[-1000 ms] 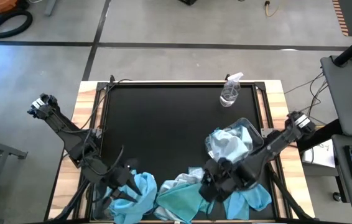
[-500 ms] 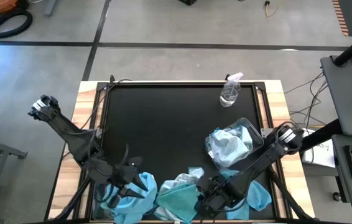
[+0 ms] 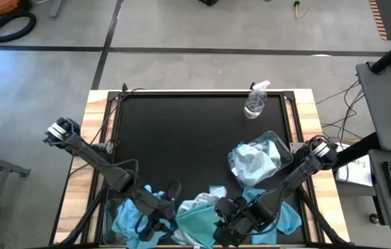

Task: Sort microfiber towel by color & place in baskets
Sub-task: Put the blue towel into the bottom transparent bin

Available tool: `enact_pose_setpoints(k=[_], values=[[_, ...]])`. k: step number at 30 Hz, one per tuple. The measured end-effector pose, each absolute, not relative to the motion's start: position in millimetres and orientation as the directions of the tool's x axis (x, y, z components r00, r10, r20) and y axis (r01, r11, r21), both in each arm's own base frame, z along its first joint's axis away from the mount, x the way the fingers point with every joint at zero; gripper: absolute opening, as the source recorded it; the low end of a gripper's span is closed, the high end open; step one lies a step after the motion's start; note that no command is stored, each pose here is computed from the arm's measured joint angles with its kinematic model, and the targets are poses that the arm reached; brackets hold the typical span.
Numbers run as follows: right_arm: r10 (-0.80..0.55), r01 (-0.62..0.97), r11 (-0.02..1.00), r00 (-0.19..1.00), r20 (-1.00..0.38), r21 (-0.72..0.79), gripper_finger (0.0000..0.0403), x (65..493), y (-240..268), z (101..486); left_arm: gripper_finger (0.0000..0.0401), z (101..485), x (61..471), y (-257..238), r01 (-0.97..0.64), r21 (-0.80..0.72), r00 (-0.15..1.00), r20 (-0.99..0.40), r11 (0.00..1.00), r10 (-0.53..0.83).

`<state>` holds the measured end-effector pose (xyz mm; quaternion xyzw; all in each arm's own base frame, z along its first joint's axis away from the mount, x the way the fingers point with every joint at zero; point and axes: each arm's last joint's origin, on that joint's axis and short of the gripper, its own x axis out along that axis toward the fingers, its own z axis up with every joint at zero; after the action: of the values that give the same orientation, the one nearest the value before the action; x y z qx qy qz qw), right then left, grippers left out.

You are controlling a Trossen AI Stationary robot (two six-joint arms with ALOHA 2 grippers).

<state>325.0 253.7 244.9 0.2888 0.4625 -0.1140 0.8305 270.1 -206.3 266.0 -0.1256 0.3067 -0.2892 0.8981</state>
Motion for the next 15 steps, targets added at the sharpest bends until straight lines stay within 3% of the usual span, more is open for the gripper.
enact_pose_setpoints(k=[6, 15], values=[[0.080, 0.437, 0.821, 0.548, -0.833, 0.366, 0.0171, 325.2, 254.0, 246.0, 0.0104, 250.8, 284.8, -217.8, 0.576, -0.462, 0.536, -0.410, 0.675, -0.738], [0.083, 0.429, 0.827, 0.547, -0.833, 0.364, 0.0171, 324.6, 254.7, 246.0, 0.0104, 240.5, 309.3, -187.6, 0.466, -0.418, 0.636, -0.454, 0.780, -0.624]])
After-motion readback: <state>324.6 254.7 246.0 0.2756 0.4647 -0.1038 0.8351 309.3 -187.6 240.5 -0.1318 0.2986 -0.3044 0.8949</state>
